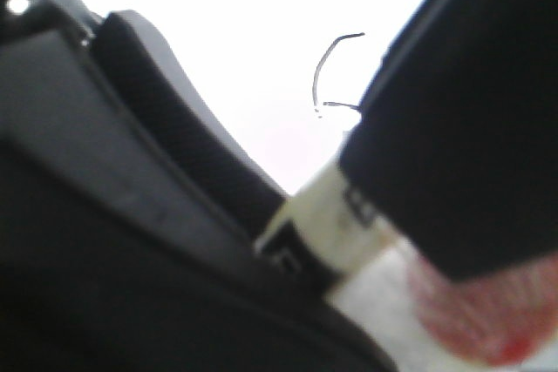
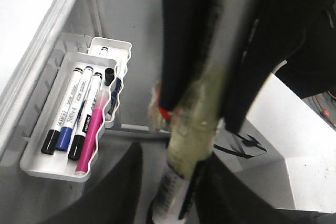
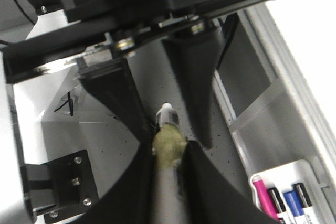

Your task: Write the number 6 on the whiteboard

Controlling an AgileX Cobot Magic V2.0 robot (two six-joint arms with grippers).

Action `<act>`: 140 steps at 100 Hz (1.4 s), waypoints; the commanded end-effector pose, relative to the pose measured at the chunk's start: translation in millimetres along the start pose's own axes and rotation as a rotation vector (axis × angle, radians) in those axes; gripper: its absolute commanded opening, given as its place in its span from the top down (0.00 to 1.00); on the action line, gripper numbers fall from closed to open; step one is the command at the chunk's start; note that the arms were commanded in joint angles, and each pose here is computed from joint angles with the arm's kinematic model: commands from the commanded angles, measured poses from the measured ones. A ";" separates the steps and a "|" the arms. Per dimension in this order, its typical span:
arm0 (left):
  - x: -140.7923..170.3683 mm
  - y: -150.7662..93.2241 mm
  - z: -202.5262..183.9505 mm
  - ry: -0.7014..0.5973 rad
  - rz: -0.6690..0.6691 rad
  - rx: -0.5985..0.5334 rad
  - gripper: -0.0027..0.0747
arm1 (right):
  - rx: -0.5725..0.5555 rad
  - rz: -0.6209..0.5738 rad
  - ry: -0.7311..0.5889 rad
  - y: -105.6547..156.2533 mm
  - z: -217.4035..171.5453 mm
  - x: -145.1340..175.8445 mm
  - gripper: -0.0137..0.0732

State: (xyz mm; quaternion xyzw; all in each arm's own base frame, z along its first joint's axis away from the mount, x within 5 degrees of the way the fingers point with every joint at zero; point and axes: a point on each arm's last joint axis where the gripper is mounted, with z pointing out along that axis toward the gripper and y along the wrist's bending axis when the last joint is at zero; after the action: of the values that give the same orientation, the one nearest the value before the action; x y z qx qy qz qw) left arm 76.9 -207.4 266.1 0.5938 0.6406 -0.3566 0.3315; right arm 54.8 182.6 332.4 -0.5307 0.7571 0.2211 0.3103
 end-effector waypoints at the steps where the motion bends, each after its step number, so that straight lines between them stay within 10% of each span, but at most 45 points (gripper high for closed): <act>1: -19.5 3.3 -7.0 -0.110 -0.112 -0.041 0.52 | -0.011 -0.008 -0.079 1.0 -7.7 -10.5 0.89; 35: -20.0 3.2 -7.1 -0.117 -0.125 -0.039 0.53 | -0.009 -0.010 -0.049 1.5 1.0 -11.0 0.89; 74: -21.0 5.6 -7.3 -0.130 -0.143 -0.063 0.99 | -0.010 -0.010 -0.053 1.7 2.2 -11.8 0.89; 91: -21.3 7.6 -7.5 -0.134 -0.144 -0.084 0.99 | -0.010 -0.010 -0.053 1.7 2.2 -11.8 0.89; 120: -21.2 9.2 -7.6 -0.141 -0.164 -0.101 0.99 | 0.080 -0.102 -0.120 -7.2 -15.2 -11.8 0.33; 140: -4.6 32.0 -9.1 -0.203 -0.438 -0.354 0.99 | 0.207 -0.061 -0.313 -22.0 -66.2 -5.2 0.39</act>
State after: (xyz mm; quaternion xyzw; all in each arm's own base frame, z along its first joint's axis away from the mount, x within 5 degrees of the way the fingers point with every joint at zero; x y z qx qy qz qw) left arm 90.9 -206.4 261.1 0.4877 0.7068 -0.3570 0.3677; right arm 61.8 154.4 354.9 -0.5158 0.7303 0.1844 0.4081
